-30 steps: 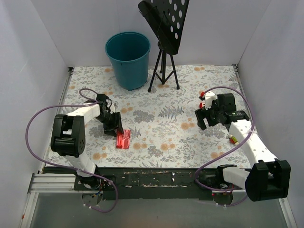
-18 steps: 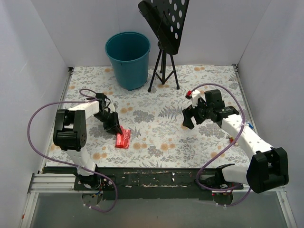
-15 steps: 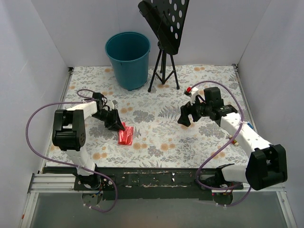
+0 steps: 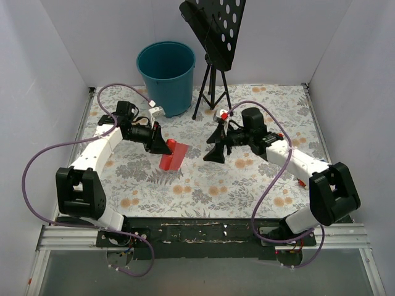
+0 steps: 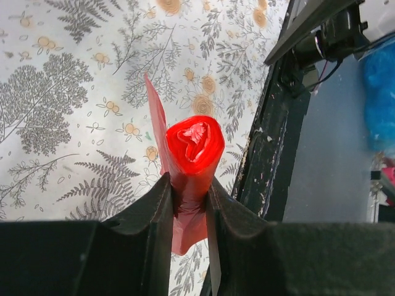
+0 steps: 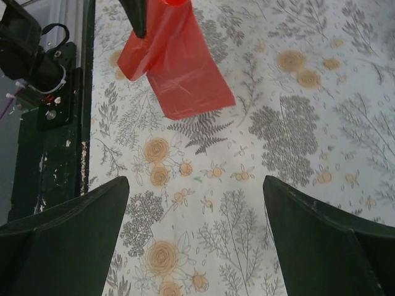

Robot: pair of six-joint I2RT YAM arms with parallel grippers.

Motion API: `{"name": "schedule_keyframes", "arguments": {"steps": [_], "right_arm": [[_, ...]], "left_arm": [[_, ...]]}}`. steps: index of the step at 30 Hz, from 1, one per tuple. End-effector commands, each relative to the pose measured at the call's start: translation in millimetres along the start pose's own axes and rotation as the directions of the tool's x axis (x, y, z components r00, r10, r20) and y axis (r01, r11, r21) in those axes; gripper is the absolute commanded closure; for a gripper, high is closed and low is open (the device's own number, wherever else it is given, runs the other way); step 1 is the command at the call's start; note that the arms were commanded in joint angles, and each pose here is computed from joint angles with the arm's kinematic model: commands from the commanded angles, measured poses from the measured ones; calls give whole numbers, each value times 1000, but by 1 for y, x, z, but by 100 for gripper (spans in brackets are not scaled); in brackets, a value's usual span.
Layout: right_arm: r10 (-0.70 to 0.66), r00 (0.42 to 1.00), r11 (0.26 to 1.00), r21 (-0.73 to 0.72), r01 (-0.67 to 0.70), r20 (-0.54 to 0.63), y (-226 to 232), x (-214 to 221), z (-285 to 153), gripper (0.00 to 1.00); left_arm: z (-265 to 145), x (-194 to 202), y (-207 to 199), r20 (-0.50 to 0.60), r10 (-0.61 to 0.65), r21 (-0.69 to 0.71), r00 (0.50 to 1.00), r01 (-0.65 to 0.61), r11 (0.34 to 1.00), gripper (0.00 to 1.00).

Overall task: Put the trash bags into the trash bin
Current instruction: Unfold the trash bag at the center of the board.

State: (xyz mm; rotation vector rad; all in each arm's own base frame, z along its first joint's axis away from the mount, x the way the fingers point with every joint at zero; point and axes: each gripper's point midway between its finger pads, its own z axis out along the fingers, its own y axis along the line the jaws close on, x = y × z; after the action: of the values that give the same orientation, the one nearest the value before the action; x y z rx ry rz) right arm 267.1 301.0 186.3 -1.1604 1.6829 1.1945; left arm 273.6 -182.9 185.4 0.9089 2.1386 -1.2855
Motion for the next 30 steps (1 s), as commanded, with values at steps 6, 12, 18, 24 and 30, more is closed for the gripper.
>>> {"name": "schedule_keyframes", "arguments": {"steps": [6,12,18,24,30], "right_arm": [[-352,931,926,-109,362,101,30,-45,43,2],[-330,936,929,-132,346,124,31,-58,67,2],[-298,945,931,-178,319,132,37,-65,84,5],[-237,968,940,-230,251,85,47,-41,87,98],[-190,981,963,-201,182,-23,40,-2,76,99]], "left_arm": [[-21,-16,-50,93,298,21,950,-301,953,100],[-24,-12,-53,69,372,17,926,-374,927,100],[-24,-21,-47,99,409,-39,907,-407,912,100],[-16,-26,-37,188,304,-95,934,-291,952,100],[20,14,-39,154,178,10,972,-182,983,96]]}}
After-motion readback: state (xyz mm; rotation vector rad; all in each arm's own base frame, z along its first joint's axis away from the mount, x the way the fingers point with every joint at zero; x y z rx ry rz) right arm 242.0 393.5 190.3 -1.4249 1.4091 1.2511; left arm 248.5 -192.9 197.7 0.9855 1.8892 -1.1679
